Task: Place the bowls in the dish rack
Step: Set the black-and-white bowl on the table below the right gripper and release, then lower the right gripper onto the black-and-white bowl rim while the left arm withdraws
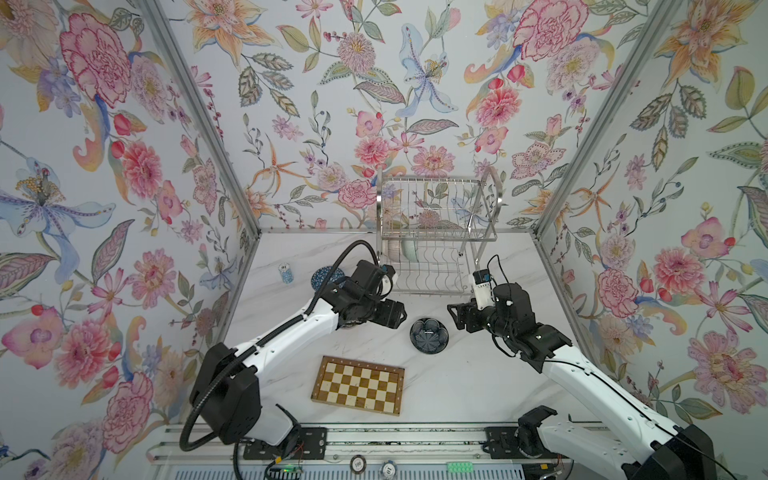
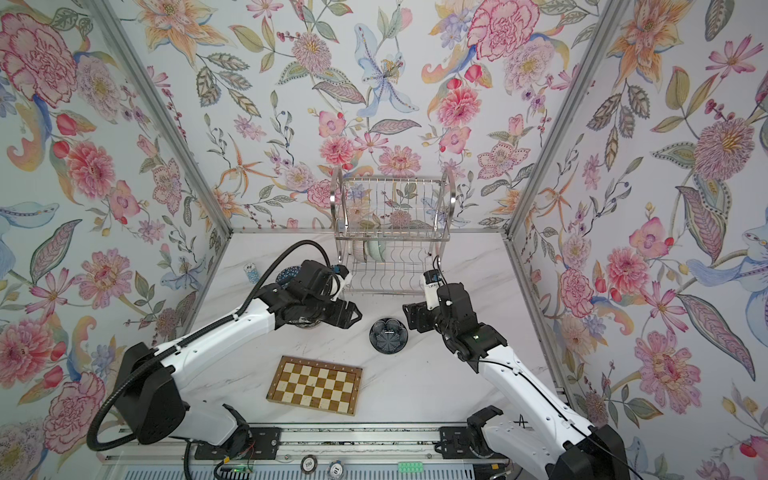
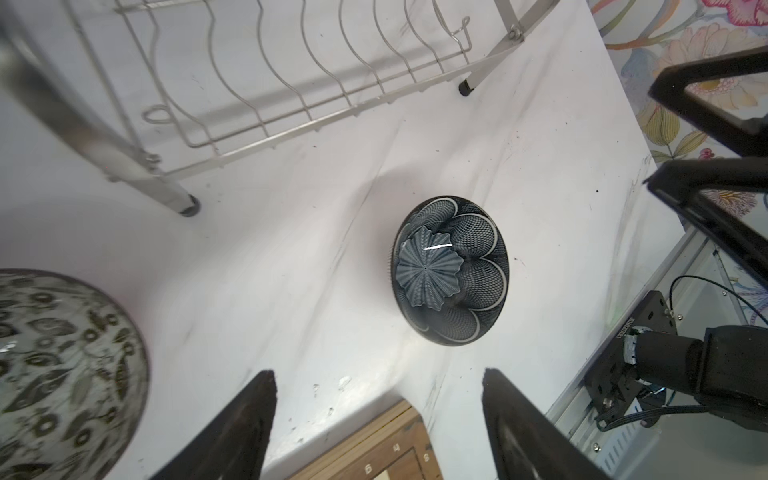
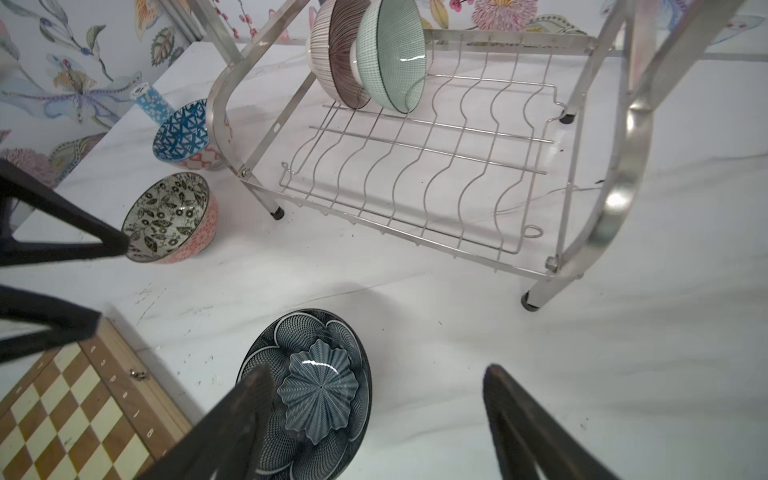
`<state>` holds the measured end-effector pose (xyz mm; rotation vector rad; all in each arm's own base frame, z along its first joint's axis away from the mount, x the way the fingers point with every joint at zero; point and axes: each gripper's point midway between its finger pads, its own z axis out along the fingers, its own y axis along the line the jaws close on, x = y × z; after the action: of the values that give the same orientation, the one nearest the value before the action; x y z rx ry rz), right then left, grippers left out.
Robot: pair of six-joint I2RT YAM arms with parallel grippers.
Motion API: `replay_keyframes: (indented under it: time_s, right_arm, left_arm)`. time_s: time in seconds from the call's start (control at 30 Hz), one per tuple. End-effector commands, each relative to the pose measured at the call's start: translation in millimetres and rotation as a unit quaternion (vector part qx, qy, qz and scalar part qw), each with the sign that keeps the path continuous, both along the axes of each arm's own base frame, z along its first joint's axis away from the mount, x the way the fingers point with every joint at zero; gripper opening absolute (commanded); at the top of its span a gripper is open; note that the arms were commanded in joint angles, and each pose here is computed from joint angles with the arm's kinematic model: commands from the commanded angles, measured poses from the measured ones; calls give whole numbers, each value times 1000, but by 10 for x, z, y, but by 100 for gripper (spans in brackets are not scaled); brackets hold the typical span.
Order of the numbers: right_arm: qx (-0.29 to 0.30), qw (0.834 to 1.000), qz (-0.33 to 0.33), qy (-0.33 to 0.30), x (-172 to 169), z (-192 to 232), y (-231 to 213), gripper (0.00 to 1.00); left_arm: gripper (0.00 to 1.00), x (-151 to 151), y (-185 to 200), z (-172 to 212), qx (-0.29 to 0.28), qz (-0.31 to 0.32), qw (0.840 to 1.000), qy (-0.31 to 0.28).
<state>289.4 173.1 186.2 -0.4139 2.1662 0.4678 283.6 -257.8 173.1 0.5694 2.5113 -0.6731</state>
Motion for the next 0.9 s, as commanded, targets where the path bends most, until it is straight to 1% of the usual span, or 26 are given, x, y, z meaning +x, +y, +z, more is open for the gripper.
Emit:
replay_keyframes:
  time_s: [0.0, 0.07, 0.1, 0.23, 0.37, 0.53, 0.67, 0.77, 0.87]
  right_arm:
    - [-21, 997, 76, -10, -101, 8, 243, 81]
    - [-36, 993, 116, -8, -192, -60, 407, 81]
    - [-46, 990, 134, -6, -224, -98, 471, 81]
    - [-96, 977, 191, 4, -332, -238, 672, 80]
    - [-159, 960, 229, 20, -413, -413, 762, 77]
    - [-203, 948, 242, 40, -423, -530, 781, 75]
    - [-229, 939, 249, 67, -454, -607, 781, 74]
    - [-250, 931, 252, 81, -476, -656, 773, 74]
    - [-259, 926, 260, 87, -505, -689, 803, 74]
  left_arm:
    - [90, -129, 326, -71, 16, -20, 1000, 10]
    - [98, -81, 474, -23, 17, -12, 1000, -9]
    - [99, -46, 538, 3, 15, -7, 1000, -20]
    - [99, 153, 747, 94, 1, 31, 999, -40]
    - [99, 439, 943, 222, -8, 98, 993, -64]
    - [99, 755, 1181, 510, -32, 196, 976, -86]
    - [99, 887, 1382, 908, -58, 254, 955, -143]
    - [99, 901, 1492, 1128, -82, 270, 943, -179]
    - [99, 878, 1466, 1174, -104, 244, 942, -206]
